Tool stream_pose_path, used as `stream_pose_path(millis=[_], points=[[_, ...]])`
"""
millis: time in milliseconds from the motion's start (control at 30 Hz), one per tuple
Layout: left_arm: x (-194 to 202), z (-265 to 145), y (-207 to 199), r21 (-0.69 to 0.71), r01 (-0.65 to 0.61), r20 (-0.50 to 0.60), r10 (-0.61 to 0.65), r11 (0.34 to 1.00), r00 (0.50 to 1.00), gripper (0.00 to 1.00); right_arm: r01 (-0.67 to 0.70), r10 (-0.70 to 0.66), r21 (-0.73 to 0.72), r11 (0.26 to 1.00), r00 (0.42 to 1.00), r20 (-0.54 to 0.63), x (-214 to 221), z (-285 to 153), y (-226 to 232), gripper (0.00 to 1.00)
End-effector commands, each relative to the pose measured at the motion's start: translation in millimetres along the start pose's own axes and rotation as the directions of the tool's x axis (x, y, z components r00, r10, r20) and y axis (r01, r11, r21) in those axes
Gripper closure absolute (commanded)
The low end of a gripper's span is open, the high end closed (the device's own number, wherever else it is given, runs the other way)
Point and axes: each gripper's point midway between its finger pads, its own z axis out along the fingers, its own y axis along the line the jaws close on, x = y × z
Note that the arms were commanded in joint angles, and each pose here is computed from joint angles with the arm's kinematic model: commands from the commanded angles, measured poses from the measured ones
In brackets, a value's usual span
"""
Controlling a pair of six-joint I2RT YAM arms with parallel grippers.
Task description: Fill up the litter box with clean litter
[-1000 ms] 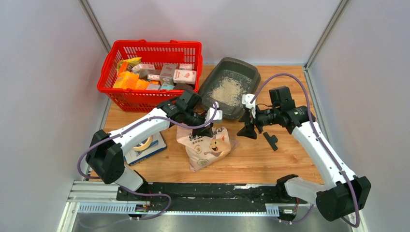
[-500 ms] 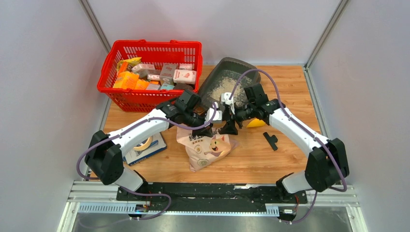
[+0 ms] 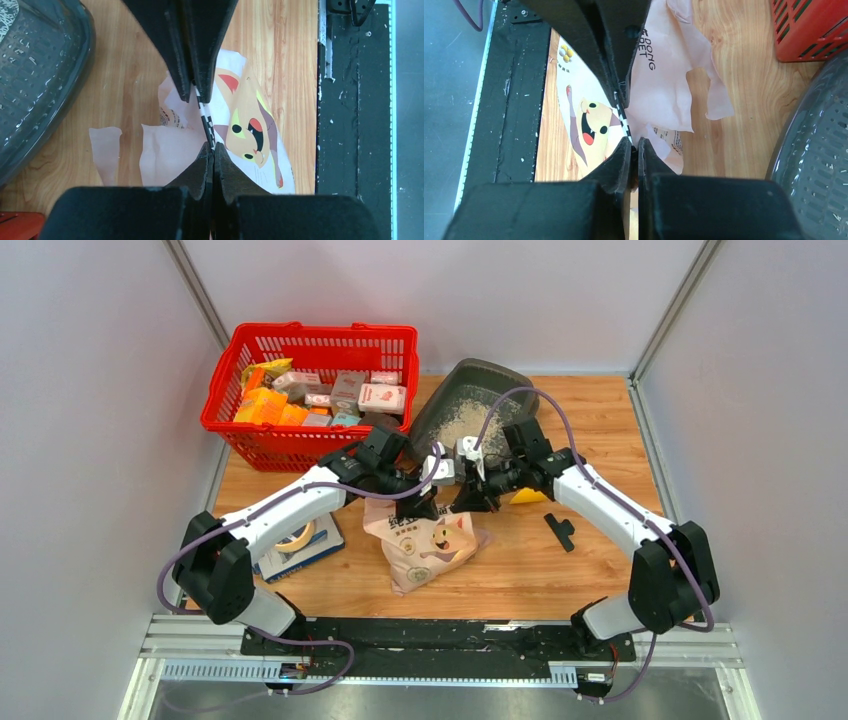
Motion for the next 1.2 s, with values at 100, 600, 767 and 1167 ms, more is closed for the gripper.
stream_pose_path(millis=[100, 600, 767, 1167], points=[[-34.1, -18.8, 26.8, -0.103, -0.010, 0.098, 0.020, 0.995, 0.995, 0.81, -0.014, 0.015, 0.140, 0.990, 1.000, -0.005, 3.6, -22.7, 4.0, 1.00], [-47.5, 27.3, -10.0, 0.130, -0.021, 0.140, 0.002, 0.991, 0.990, 0.56, -0.182, 0.172, 0.212, 0.960, 0.983, 0.065, -9.4, -32.1, 6.1, 1.00], [-51.8, 40.7, -9.0, 0.152, 0.018, 0.142, -0.040, 0.988, 0.989, 0.73, -0.207, 0.197, 0.230, 0.951, 0.978, 0.066, -5.4, -38.7, 11.7, 1.00], [-38.7, 40.5, -18.4, 0.174, 0.071, 0.108, -0.091, 0.982, 0.990, 0.95, 0.015, -0.017, 0.100, 0.995, 1.000, 0.010, 5.3, -59.0, 29.4, 0.37]])
